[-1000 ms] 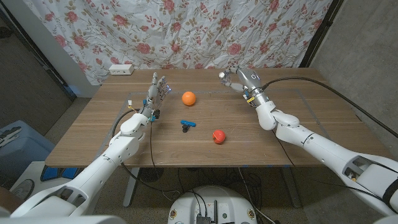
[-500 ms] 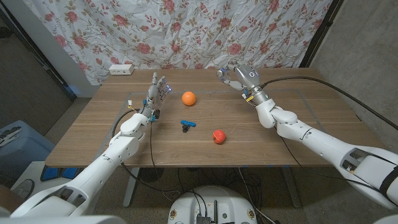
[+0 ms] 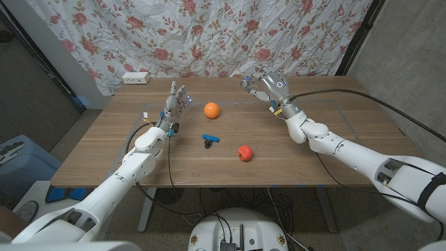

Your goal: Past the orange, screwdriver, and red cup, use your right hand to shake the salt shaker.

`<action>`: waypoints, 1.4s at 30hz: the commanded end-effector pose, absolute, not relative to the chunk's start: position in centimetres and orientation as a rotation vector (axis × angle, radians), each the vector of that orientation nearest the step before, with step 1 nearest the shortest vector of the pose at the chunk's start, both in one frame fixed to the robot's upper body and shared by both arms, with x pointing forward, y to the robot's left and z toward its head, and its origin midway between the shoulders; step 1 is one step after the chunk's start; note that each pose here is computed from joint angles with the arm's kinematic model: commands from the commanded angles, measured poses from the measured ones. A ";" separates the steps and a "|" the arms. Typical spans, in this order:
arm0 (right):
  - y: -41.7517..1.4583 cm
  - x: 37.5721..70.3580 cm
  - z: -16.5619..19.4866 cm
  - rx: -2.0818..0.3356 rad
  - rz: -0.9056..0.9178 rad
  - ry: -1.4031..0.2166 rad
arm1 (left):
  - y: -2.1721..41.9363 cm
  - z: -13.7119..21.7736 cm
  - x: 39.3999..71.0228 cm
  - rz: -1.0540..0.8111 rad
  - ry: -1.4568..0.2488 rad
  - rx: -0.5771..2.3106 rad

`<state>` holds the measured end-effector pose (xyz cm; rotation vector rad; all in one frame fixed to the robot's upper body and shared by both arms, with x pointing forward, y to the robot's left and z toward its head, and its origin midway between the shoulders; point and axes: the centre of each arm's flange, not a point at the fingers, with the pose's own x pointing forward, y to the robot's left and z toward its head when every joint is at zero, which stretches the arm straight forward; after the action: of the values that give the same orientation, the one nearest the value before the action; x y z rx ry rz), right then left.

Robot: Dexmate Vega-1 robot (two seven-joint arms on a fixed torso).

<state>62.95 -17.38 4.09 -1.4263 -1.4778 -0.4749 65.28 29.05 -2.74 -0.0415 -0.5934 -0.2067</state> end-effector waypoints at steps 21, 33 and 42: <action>-19.4 63.2 3.7 -1.640 -0.548 -1.616 | 29.1 -2.7 65.3 -0.207 -0.594 -0.041; -19.3 63.6 3.5 -1.716 -0.556 -1.624 | 29.1 -2.7 65.3 -0.207 -0.593 -0.042; -19.6 63.9 2.9 -1.734 -0.547 -1.607 | 29.0 -2.7 65.3 -0.207 -0.593 -0.042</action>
<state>63.52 -19.31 3.41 -1.6954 -1.6181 -0.5505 65.27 29.06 -2.74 -0.0419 -0.5934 -0.2064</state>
